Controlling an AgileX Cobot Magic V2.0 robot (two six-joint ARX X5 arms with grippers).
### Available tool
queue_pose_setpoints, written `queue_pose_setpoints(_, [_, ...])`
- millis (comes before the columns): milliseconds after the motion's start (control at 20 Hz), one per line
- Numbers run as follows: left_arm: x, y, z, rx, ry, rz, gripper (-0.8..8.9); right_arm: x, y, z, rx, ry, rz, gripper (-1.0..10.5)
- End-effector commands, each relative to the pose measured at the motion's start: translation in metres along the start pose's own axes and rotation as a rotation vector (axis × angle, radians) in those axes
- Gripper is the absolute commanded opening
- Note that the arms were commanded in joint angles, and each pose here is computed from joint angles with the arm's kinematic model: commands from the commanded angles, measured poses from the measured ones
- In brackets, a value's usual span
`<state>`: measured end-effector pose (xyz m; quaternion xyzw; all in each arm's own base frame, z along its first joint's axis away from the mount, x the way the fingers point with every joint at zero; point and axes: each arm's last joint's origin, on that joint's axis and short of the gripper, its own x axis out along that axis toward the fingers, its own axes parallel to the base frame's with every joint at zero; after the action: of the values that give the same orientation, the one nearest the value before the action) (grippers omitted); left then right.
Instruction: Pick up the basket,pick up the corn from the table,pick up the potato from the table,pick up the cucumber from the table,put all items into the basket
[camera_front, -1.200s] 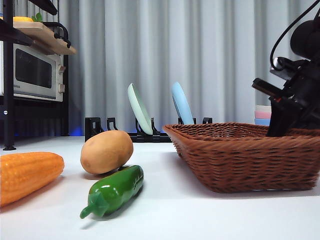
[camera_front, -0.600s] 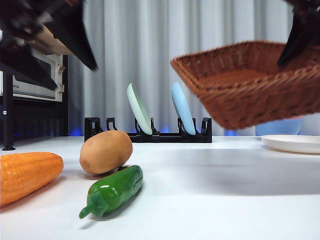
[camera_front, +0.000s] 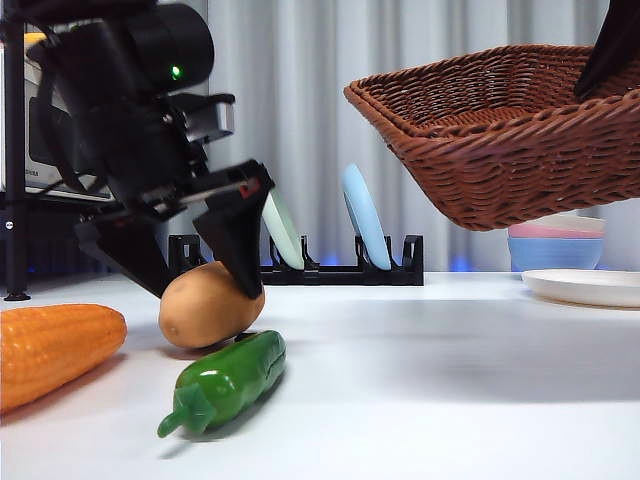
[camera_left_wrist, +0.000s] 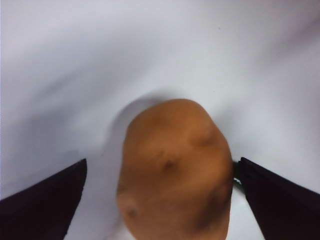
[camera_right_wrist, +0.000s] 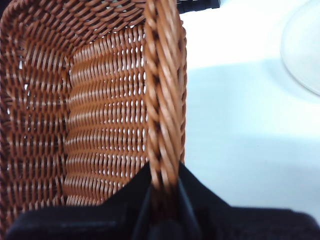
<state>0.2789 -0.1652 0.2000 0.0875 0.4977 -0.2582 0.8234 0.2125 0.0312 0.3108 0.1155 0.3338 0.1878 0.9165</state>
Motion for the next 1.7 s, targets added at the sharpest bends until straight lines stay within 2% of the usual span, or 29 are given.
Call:
queue_pose_setpoints(50, [0.002,-0.002,0.0,0.024,-0.008,-0.003,4.97,-0.001,0.001,0.002,0.006,-0.019,0.011,-0.2])
queue_pose_setpoints(100, [0.002,-0.002,0.0,0.026,-0.005,-0.004,4.58,-0.001,0.001,0.002,0.006,-0.019,0.011,-0.2])
queue_pose_setpoints(250, [0.002,-0.002,-0.002,0.069,0.014,-0.009,-0.05,-0.001,0.001,0.002,0.007,-0.019,0.011,-0.2])
queue_pose_setpoints(500, [-0.008,-0.001,0.008,0.103,-0.054,-0.003,-0.08,-0.001,0.001,0.002,0.017,-0.019,0.012,-0.2])
queue_pose_setpoints(650, [-0.061,-0.003,0.028,0.101,-0.147,0.008,-0.08,0.001,0.001,0.002,0.016,-0.019,0.015,-0.2])
queue_pose_setpoints(750, [-0.112,-0.009,0.04,0.105,-0.282,0.005,-0.08,0.007,0.0,0.004,0.041,-0.018,0.02,-0.2])
queue_pose_setpoints(850, [-0.161,-0.02,0.044,0.107,-0.443,-0.046,-0.08,0.015,0.001,0.004,0.058,-0.007,0.032,-0.2])
queue_pose_setpoints(950, [-0.196,-0.033,0.043,0.121,-0.566,-0.155,-0.08,0.025,0.006,0.004,0.065,0.015,0.055,-0.2])
queue_pose_setpoints(1050, [-0.208,-0.046,0.042,0.134,-0.62,-0.256,-0.08,0.036,0.015,0.003,0.064,0.031,0.09,-0.2])
queue_pose_setpoints(1150, [-0.203,-0.061,0.041,0.167,-0.592,-0.305,-0.08,0.046,0.025,0.002,0.06,0.035,0.132,-0.2])
queue_pose_setpoints(1300, [-0.177,-0.089,0.04,0.221,-0.473,-0.35,-0.08,0.051,0.039,0.002,0.051,0.03,0.183,-0.2])
queue_pose_setpoints(1500, [-0.131,-0.118,0.037,0.26,-0.318,-0.223,-0.08,0.052,0.047,0.0,0.048,0.031,0.208,-0.2])
queue_pose_setpoints(1700, [-0.105,-0.135,0.031,0.316,-0.212,-0.215,-0.08,0.052,0.047,0.0,0.051,0.038,0.207,-0.2])
